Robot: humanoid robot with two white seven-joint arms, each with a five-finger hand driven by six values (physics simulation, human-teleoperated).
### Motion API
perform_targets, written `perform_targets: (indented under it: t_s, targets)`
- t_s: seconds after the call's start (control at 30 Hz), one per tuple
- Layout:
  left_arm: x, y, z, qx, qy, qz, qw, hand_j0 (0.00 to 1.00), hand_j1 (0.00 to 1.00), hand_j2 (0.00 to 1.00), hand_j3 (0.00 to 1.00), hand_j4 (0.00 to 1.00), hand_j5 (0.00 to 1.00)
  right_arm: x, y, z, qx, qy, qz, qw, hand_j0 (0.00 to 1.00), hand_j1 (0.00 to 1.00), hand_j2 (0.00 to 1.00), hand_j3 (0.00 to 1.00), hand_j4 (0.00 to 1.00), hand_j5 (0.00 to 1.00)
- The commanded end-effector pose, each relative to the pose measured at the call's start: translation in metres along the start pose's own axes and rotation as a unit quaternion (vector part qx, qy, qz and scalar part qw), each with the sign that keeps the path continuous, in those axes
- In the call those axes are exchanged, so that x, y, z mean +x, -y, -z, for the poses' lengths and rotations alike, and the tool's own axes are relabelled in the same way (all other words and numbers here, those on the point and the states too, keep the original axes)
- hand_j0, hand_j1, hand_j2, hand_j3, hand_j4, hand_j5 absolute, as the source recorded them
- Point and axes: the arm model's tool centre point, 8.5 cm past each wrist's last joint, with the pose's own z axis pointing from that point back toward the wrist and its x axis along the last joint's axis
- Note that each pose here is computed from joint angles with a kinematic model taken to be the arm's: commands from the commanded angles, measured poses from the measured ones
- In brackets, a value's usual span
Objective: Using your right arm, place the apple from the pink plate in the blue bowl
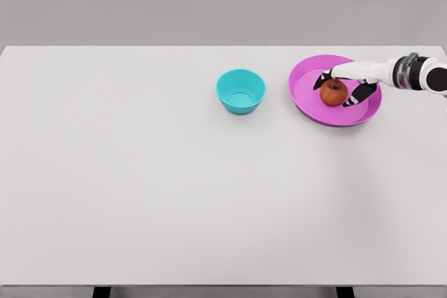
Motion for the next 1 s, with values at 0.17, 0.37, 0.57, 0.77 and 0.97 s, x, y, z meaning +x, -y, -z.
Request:
perform_targets:
  t_s: [0.17,0.37,0.57,0.77,0.97]
  targets:
    - [0.000,0.000,0.000,0.000,0.000,0.000,1.0000,1.00,1.00,1.00,1.00,1.00,1.00,0.005,0.001,0.005,0.001,0.005,-0.001,1.0000,0.59,0.59,0.59,0.59,0.59,0.59]
    - [0.000,0.000,0.000,0.000,0.000,0.000,1.0000,1.00,1.00,1.00,1.00,1.00,1.00,0.007,0.005,0.004,-0.002,0.008,-0.005,1.0000,0.59,0.59,0.59,0.59,0.59,0.59]
    - [0.000,0.000,0.000,0.000,0.000,0.000,1.0000,1.00,1.00,1.00,1.00,1.00,1.00,0.009,0.015,0.001,-0.011,0.009,-0.009,0.9999,0.57,0.57,0.57,0.57,0.57,0.57]
    - [0.000,0.000,0.000,0.000,0.000,0.000,1.0000,1.00,1.00,1.00,1.00,1.00,1.00,0.011,0.024,-0.002,-0.019,0.010,-0.013,0.9997,0.57,0.57,0.57,0.57,0.57,0.57]
    - [0.000,0.000,0.000,0.000,0.001,0.000,1.0000,1.00,1.00,1.00,1.00,1.00,1.00,0.022,0.037,0.002,-0.028,0.021,-0.022,0.9991,0.57,0.57,0.57,0.57,0.57,0.57]
